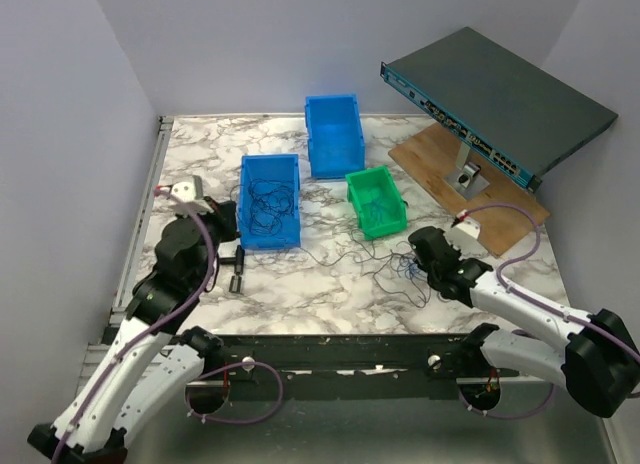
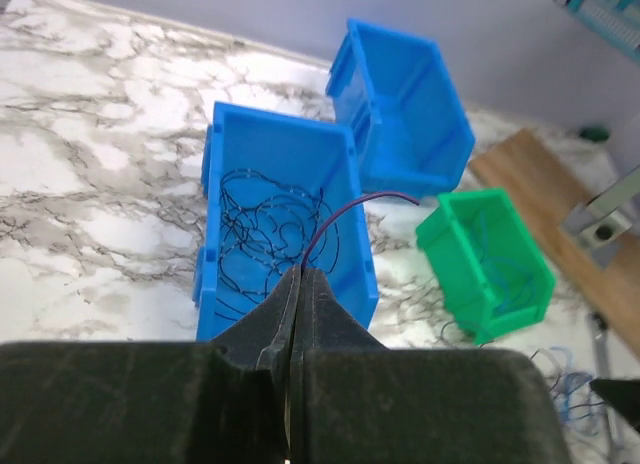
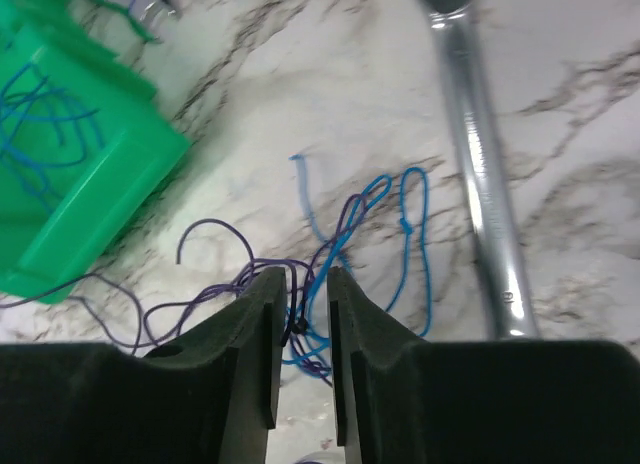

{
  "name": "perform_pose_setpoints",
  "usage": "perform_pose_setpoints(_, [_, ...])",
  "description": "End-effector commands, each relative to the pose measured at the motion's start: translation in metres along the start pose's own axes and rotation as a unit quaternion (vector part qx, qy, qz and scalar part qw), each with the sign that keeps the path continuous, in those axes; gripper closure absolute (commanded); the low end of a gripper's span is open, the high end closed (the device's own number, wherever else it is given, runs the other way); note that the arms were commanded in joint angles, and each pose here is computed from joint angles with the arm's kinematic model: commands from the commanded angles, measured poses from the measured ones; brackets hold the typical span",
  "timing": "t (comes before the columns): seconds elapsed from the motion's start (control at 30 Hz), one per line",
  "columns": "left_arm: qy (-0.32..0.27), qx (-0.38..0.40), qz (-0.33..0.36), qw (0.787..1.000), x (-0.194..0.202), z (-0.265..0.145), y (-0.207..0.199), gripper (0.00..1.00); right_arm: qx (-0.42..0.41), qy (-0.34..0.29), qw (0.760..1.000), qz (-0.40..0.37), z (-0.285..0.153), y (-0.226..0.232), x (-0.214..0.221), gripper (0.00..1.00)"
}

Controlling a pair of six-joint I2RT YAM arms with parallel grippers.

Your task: Untangle the cables

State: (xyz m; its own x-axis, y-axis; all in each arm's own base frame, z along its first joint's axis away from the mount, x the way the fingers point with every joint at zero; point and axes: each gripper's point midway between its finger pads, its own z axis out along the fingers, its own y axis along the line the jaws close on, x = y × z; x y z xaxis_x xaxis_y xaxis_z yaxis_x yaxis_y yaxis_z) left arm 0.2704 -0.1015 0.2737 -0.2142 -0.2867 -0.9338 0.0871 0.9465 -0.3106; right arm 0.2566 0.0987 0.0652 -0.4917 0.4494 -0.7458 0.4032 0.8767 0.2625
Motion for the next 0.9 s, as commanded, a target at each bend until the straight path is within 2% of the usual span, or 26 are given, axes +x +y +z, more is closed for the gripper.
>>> perform_pose_setpoints(0.0, [0.002,-0.02,-0.058,0.998,-0.001,-0.028,0.018,1.0,0.079,-0.048,0.993,0.069,-0.002,-0.04,-0.012,0.63])
perform_pose_setpoints(0.07, [0.002,0.012,-0.055,0.998,-0.009,-0.032,0.006,1.0,0.051,-0.044,0.996,0.053,-0.002,-0.03,-0.015,0.62])
perform_pose_setpoints(0.13, [0.008,0.057,-0.05,0.997,-0.013,-0.036,-0.011,1.0,0.024,-0.037,0.999,0.032,-0.004,-0.019,-0.017,0.57])
perform_pose_setpoints(0.23, [0.01,0.104,-0.042,0.994,-0.022,-0.043,-0.028,1.0,-0.049,-0.016,0.998,-0.048,-0.009,0.01,-0.019,0.4])
perform_pose_setpoints(0.4, [0.019,0.133,-0.018,0.991,-0.034,-0.052,-0.041,1.0,-0.216,0.039,0.965,-0.147,-0.032,0.067,-0.004,0.2])
perform_pose_setpoints(0.53, [0.026,0.139,-0.003,0.99,-0.037,-0.057,-0.042,1.0,-0.296,0.08,0.934,-0.182,-0.051,0.097,0.006,0.07])
perform_pose_setpoints(0.87, [0.057,0.166,0.007,0.984,-0.025,-0.061,-0.05,1.0,-0.377,0.097,0.889,-0.239,-0.084,0.147,0.025,0.07])
